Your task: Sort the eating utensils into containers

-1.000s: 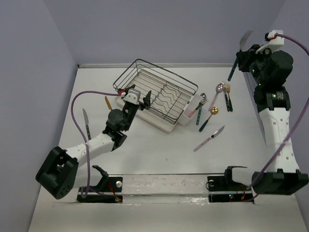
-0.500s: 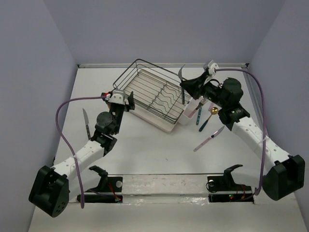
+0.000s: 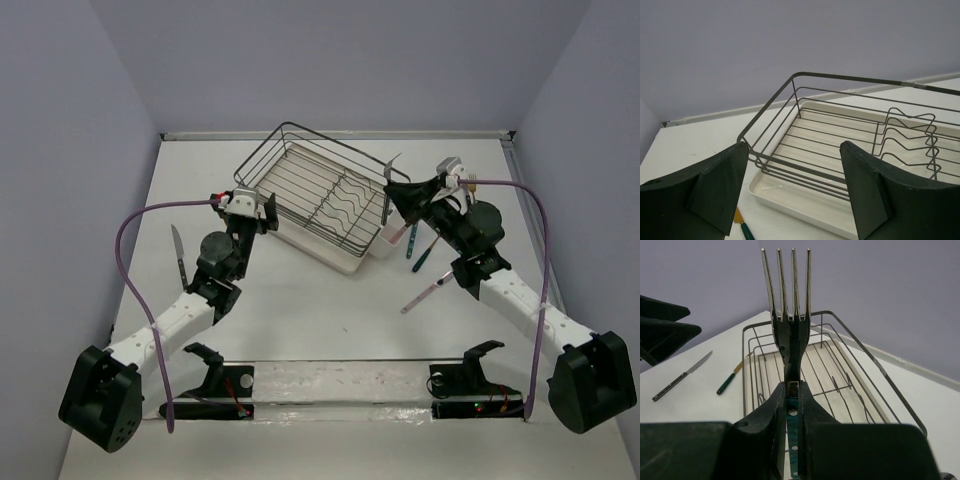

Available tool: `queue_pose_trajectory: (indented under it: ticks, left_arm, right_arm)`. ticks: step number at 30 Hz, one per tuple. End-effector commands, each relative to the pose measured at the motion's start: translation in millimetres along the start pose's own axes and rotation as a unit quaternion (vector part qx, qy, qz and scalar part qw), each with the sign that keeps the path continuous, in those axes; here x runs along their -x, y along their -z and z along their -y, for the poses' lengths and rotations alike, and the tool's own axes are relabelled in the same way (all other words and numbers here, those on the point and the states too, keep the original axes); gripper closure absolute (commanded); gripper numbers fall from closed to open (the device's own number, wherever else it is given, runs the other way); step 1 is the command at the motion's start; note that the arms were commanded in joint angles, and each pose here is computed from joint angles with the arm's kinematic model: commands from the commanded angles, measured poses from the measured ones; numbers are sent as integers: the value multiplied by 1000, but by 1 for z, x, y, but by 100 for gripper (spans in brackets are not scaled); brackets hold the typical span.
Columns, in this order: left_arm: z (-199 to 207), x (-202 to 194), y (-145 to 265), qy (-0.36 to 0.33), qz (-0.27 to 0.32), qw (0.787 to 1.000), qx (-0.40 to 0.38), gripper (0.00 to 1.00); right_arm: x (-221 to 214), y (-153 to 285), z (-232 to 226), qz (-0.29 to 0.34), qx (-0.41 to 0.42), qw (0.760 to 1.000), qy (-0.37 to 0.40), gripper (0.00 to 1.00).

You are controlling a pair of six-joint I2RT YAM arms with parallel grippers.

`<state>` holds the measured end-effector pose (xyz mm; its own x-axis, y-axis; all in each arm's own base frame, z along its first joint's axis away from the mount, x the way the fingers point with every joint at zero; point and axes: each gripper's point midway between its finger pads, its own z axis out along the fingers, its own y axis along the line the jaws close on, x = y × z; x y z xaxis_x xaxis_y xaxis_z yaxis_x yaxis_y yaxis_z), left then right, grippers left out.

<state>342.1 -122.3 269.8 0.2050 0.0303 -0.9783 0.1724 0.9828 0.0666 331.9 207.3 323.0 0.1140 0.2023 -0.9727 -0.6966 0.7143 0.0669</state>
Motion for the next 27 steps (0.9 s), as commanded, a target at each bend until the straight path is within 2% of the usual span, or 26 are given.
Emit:
queue_pose_trajectory:
  ticks: [1,5,18,24,25,27]
  left_arm:
    - [-2,13,-2,11,24,1000,4,14]
    - [-1,11,-2,10,21,1000,0,14]
    - [-1,9,2,13,21,1000,-2,14]
    - [0,8,2,11,20,1000,-6,14]
    - [0,8,2,10,20,1000,-5,14]
    - [-1,9,1,11,21,1000,-5,14]
  right_arm:
    - [25,7,9,68,-35,997,29,100]
    - [21,14,20,71,-68,994,47,100]
    - [-29,25,21,22,-72,997,14,100]
    - [-37,24,16,14,-57,998,-2,100]
    - [-41,22,15,4,-52,999,-6,89]
    - [-46,21,14,-7,-48,999,-11,73]
